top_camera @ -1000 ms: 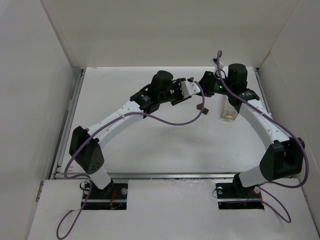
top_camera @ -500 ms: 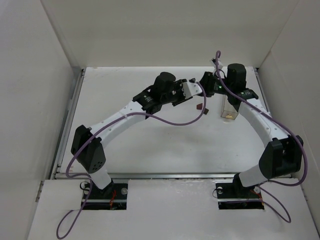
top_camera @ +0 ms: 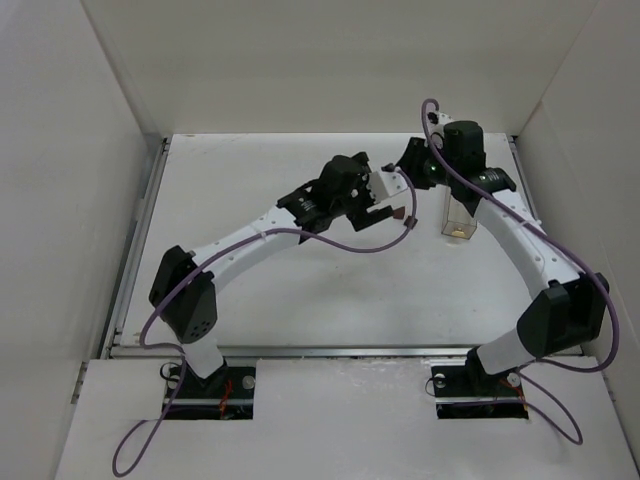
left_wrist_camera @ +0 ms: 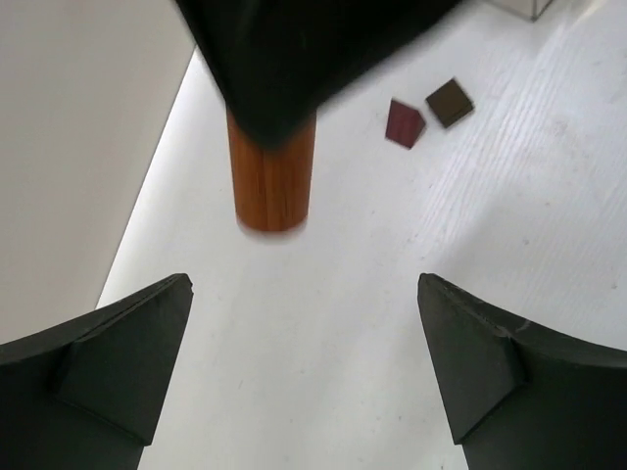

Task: Build the wood block tower

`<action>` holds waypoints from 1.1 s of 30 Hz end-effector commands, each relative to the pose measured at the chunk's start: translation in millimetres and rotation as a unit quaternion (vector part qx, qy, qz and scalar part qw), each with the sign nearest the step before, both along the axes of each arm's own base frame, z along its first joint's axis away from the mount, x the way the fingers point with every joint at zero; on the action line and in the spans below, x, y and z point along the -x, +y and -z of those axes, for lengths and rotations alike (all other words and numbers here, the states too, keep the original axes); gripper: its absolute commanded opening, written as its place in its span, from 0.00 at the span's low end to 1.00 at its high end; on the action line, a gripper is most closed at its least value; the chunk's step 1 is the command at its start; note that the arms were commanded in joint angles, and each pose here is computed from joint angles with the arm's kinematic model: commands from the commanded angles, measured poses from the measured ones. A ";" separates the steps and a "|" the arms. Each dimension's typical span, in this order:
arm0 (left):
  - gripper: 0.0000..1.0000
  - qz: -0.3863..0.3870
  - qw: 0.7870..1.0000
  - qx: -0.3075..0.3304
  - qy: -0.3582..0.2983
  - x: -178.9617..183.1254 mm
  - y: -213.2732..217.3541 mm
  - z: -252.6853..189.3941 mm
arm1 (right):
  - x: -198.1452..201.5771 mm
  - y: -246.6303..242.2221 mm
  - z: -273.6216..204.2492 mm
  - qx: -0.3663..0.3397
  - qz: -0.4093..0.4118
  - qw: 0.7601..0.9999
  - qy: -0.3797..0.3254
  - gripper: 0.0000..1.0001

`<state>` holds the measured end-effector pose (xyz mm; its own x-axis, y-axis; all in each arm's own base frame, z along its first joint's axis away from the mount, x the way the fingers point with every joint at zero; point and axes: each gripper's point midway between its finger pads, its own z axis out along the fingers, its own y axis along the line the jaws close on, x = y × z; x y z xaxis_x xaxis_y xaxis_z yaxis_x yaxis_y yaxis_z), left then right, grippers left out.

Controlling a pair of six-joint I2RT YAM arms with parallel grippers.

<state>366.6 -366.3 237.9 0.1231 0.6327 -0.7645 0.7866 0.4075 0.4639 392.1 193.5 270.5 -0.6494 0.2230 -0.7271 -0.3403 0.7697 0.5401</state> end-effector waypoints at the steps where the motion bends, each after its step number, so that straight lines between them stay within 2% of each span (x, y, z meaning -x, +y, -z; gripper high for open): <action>1: 1.00 -0.062 0.998 0.014 -0.031 3.8 38.9 -28.9 | -19.4 -46.5 14.7 0.136 0.153 0.979 0.021 0.00; 2: 1.00 -0.064 0.998 -0.008 -0.019 10.6 53.1 -7.5 | -22.4 -42.5 8.1 0.155 0.166 0.974 0.013 0.00; 4: 1.00 -0.080 0.996 0.003 -0.031 18.2 78.3 -18.2 | -32.8 -52.2 23.3 0.220 0.210 0.952 0.020 0.00; 6: 1.00 -0.135 0.991 0.002 -0.025 15.6 117.1 -10.0 | -36.9 -41.4 33.4 0.272 0.216 0.938 0.025 0.00; 7: 1.00 -0.145 0.989 -0.007 -0.024 15.3 122.2 -3.5 | -40.3 -34.2 35.3 0.279 0.216 0.935 0.021 0.00; 11: 1.00 -0.269 0.963 0.014 0.015 15.2 171.5 3.2 | -43.3 -5.4 66.2 0.329 0.203 0.922 0.025 0.00; 12: 1.00 -0.297 0.954 0.012 0.033 14.6 185.8 17.5 | -42.5 6.0 72.2 0.331 0.193 0.923 0.023 0.00; 15: 1.00 -0.350 0.934 0.052 0.054 21.7 213.2 22.0 | -38.5 24.5 102.5 0.352 0.168 0.920 0.037 0.00; 20: 1.00 -0.384 0.920 0.053 0.056 32.9 236.8 39.8 | -35.5 48.2 127.4 0.389 0.162 0.906 0.033 0.00; 27: 1.00 -0.393 0.916 0.060 0.055 35.1 248.6 40.8 | -29.9 67.1 163.8 0.334 0.162 0.926 0.071 0.00; 33: 1.00 -0.384 0.919 0.064 0.057 31.2 245.5 41.8 | -16.8 65.7 182.6 0.357 0.181 0.912 0.087 0.00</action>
